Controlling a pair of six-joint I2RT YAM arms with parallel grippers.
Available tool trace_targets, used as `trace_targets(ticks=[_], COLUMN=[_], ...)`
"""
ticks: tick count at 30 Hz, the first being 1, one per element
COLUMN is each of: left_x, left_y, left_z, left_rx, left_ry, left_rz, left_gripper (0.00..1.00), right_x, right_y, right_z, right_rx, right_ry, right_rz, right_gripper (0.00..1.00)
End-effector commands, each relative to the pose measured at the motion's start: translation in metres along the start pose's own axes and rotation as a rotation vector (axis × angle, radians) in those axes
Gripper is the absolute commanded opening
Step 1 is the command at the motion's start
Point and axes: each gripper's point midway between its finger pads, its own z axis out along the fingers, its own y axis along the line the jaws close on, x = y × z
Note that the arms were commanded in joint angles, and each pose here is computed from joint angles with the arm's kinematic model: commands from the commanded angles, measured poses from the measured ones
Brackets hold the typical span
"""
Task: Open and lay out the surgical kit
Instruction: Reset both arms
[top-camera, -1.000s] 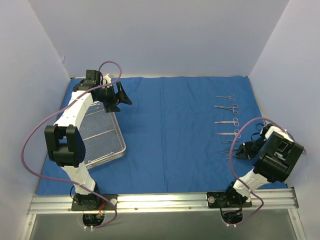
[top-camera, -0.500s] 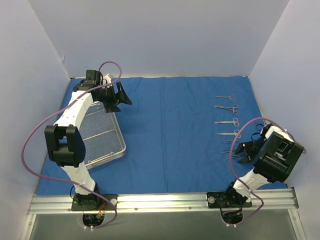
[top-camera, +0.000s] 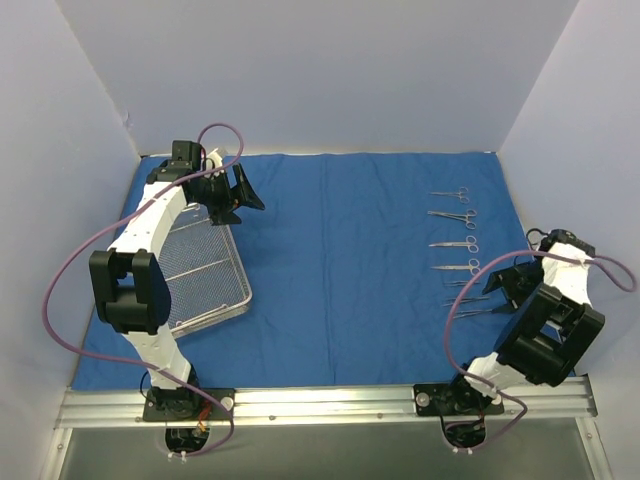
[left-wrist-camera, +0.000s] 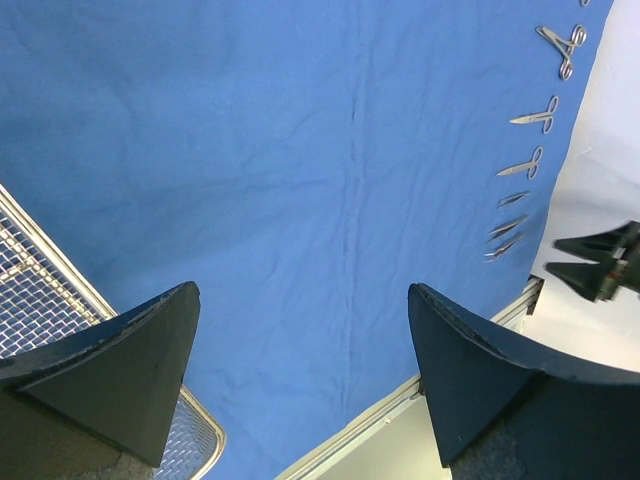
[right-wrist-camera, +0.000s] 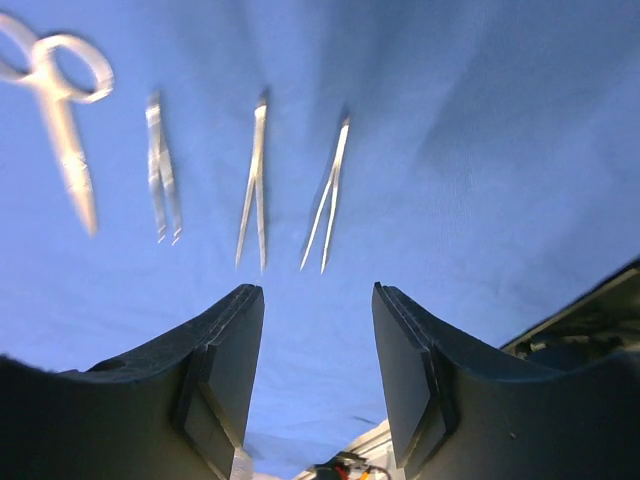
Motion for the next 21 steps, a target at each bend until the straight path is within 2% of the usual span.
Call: trace_targets(ticks=[1,3,5,7,8,10,11,15,20,21], left_x=[-0.007,-0.005,-0.002,0.001,0.004,0.007,0.010,0.016,0.029,0.037], left_y=[-0.014,-0.016,-0.016,-0.016,-0.016,-0.017,-0.016,-0.012,-0.016,-0.011], left_z=[-0.016,-0.018,-0.020,-0.020,-0.022,-0.023,-0.024,-0.026,-0.025,-0.021], left_rx=[0.044,0.046,0.045,0.043,0.041,0.026,0.015,-0.011,-0.003,-0.009], left_ry=[-0.052,-0.052,-0.050,-0.047,-0.050,-0.055,-0.053,-0.054,-0.050,-0.031], left_rz=[0.026,0.031,0.031,0.038,0.040,0.041,0.038,0.006,-0.011,-0.044], left_gripper=[0.94,0.94,0.94,0.94,0.94,0.94,0.94,0.94,0.94,0.94], right_x=[0.003,-0.001,-0.009,-0.010,-0.014,-0.002,-0.001,0.035,0.062,0.070], right_y=[-0.003,0.007,0.023,0.033,0.043,0.063,0.078,0.113,0.130,0.133], right_z=[-0.034,-0.045,-0.059,-0.067,-0.075,-0.081,-0.090,-0.093,-0.092,-0.091], right_rx=[-0.006,-0.043,-0.068,-0.071,-0.081,-0.086,-0.127,-0.185,-0.288,-0.328], right_ry=[-0.016,-0.044,-0.103,-0.138,-0.176,-0.199,-0.234,-0.237,-0.238,-0.205], right_rz=[-0.056,-0.119,-0.192,-0.264,-0.298,-0.399,-0.435,-0.606,-0.707,-0.716], right_gripper=[0.48,0.52,0.63,0.67,0.76,0.84,0.99,1.00,1.00,1.00])
